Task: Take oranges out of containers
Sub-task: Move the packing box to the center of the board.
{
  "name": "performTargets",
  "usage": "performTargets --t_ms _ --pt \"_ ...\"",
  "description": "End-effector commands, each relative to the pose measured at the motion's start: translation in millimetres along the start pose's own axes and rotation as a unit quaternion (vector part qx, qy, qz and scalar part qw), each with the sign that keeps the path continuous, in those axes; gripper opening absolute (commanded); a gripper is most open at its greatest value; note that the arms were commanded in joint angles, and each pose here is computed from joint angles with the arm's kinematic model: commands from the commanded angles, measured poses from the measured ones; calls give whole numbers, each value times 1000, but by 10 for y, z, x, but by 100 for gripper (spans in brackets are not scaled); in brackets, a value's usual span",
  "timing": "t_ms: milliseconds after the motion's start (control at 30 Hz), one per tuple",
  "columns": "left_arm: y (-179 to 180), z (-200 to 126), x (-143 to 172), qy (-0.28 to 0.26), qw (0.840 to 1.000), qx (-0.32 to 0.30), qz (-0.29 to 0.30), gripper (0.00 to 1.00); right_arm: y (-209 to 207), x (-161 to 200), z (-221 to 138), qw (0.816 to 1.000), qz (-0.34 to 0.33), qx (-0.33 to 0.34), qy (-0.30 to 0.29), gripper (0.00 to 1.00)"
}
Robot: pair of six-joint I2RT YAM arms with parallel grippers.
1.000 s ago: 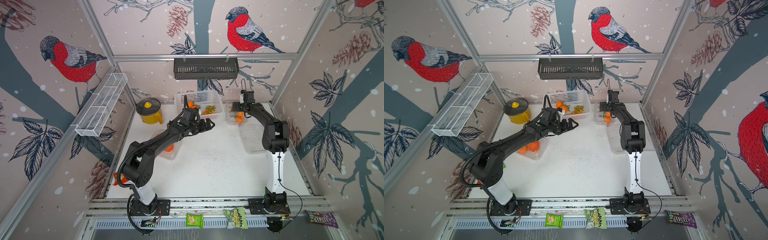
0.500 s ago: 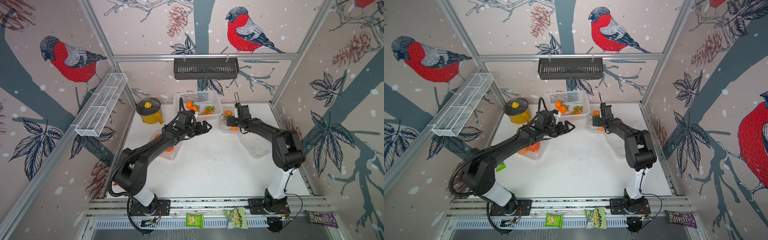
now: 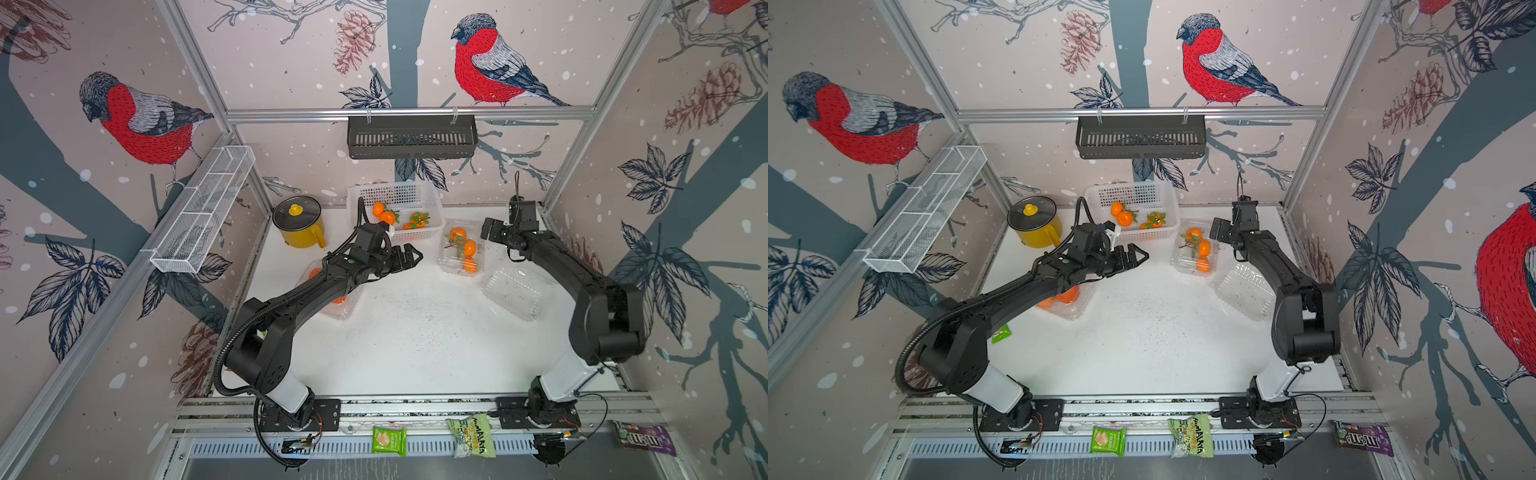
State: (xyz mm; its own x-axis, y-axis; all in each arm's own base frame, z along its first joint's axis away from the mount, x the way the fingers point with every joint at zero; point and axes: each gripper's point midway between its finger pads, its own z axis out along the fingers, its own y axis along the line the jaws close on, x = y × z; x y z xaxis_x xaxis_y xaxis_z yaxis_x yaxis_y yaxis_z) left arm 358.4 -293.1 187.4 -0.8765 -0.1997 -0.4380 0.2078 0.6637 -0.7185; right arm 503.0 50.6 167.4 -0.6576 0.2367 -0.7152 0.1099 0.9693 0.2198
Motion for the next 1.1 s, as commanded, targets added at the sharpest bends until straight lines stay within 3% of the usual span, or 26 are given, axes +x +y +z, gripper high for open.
performTargets --t_ms 0,233,467,867,1067 --pt "-57 -67 -69 -19 1000 8 4 97 168 -11 339 997 25 -45 50 100" --pt "-38 -205 -56 -32 999 -6 4 97 520 -116 1117 992 -8 -92 90 100" --pt "12 -307 -38 -45 999 -21 9 97 924 104 1262 980 -72 -145 117 100" --pt "-7 -266 -9 -39 999 -6 4 97 1072 657 759 971 -125 -158 128 100" --pt "12 -237 25 -36 999 -1 0 97 1476 989 320 958 -184 -184 124 100"
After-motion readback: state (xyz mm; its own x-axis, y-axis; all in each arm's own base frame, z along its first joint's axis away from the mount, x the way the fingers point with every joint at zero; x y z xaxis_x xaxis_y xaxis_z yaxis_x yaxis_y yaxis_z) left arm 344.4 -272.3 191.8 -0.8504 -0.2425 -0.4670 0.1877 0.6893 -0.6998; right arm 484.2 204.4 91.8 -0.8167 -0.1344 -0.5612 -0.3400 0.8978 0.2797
